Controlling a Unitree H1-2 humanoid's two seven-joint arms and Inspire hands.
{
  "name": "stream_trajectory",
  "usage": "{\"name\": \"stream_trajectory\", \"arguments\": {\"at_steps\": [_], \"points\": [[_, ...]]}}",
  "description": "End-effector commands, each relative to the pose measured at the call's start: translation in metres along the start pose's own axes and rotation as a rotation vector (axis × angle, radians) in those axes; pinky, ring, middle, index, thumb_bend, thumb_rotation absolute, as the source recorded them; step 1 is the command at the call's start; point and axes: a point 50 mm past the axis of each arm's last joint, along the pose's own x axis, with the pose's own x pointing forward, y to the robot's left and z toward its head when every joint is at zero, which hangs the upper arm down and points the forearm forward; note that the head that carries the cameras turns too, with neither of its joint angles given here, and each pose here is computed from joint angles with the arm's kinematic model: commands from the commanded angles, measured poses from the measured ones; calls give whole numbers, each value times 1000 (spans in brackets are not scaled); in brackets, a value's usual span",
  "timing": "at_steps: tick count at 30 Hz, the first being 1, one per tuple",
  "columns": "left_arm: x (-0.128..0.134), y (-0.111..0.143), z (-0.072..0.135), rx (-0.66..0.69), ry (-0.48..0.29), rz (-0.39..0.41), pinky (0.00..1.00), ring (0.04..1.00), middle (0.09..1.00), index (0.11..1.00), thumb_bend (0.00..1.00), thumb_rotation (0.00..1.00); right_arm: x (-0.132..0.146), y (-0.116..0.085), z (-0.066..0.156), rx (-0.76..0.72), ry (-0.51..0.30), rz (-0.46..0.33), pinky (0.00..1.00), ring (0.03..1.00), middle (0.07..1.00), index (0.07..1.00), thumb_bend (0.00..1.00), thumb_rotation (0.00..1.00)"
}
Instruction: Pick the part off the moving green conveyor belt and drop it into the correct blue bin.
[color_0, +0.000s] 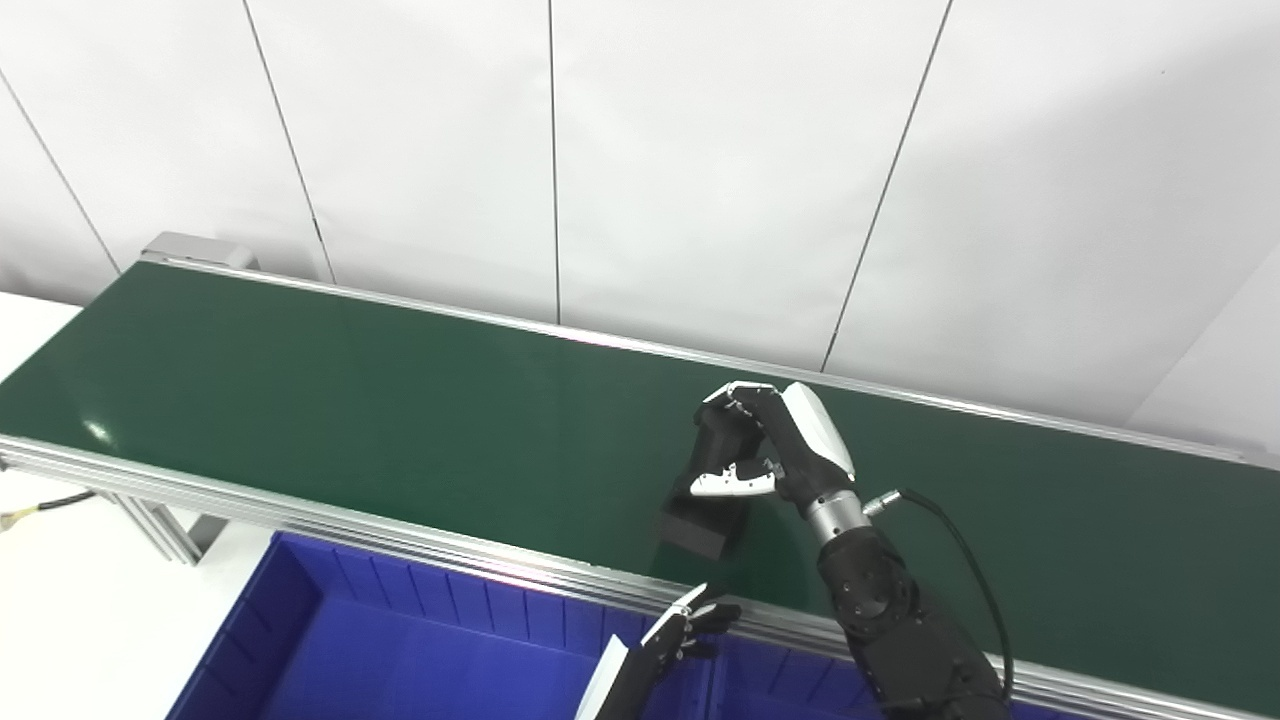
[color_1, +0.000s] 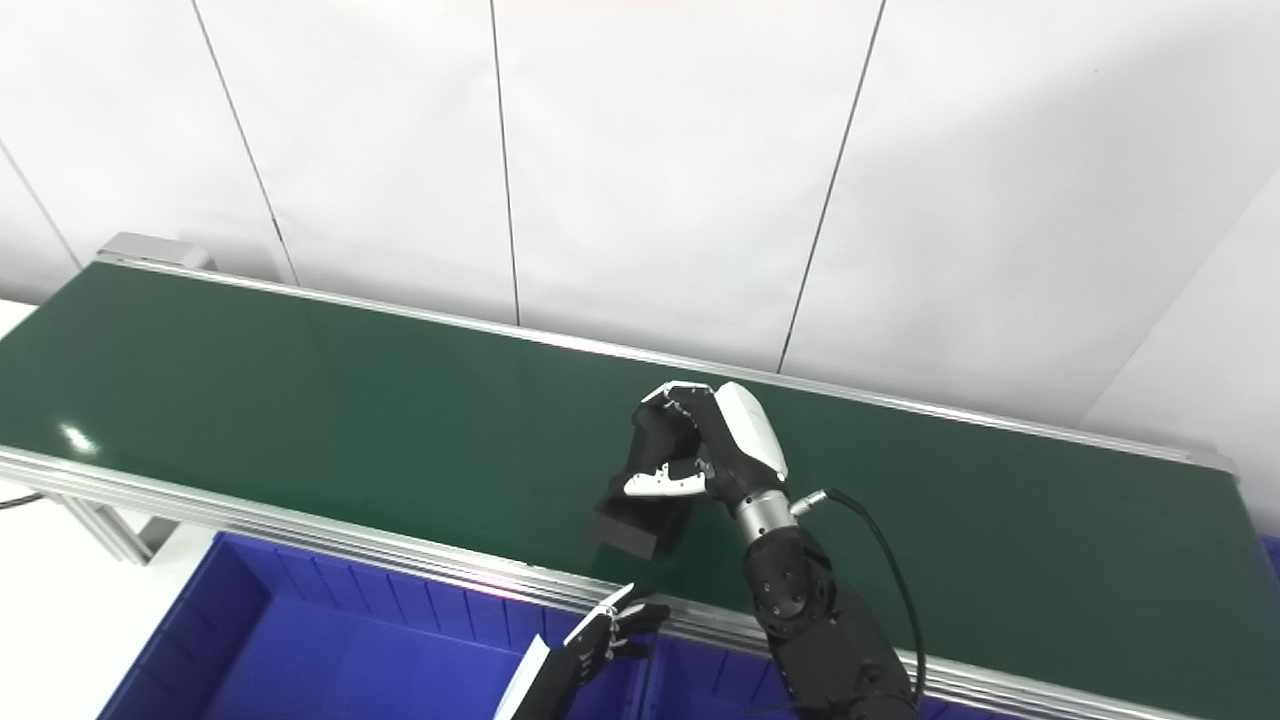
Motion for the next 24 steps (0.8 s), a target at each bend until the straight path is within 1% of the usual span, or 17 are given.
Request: {"name": "stream_trajectory", "arguments": {"at_steps": [1, 4, 10, 13, 17, 20, 24], "points": [[0, -13, 13, -54, -63, -4, 757, 827, 827, 890, 1000, 756, 18, -14, 26, 1, -93, -50, 315, 383, 460, 533, 514, 0], [0, -13, 13, -54, -62, -3, 759, 827, 826, 890, 1000, 749, 18, -15, 26, 1, -98, -47, 326, 388, 457, 532, 515, 0], [-1, -13, 14, -60, -64, -2, 765, 829, 825, 891, 1000, 748, 17, -16, 28, 5, -109, -46, 304, 378, 460, 539, 513, 0], [-1, -13, 13, -65, -60, -3, 769, 829, 825, 891, 1000, 747, 17, -18, 30, 4, -124, -55, 324, 390, 454, 531, 516, 0], [0, -13, 13, -63, -62, -1, 777, 828, 823, 891, 1000, 749, 14, -26, 36, 31, -157, -80, 316, 383, 466, 535, 514, 0], [1, -13, 14, -67, -64, 4, 781, 827, 821, 891, 1000, 747, 9, -38, 43, 78, -187, -109, 306, 372, 478, 550, 510, 0], [3, -13, 14, -60, -65, 2, 789, 829, 825, 900, 1000, 761, -1, -51, 48, 95, -221, -137, 296, 374, 467, 550, 510, 0]]}}
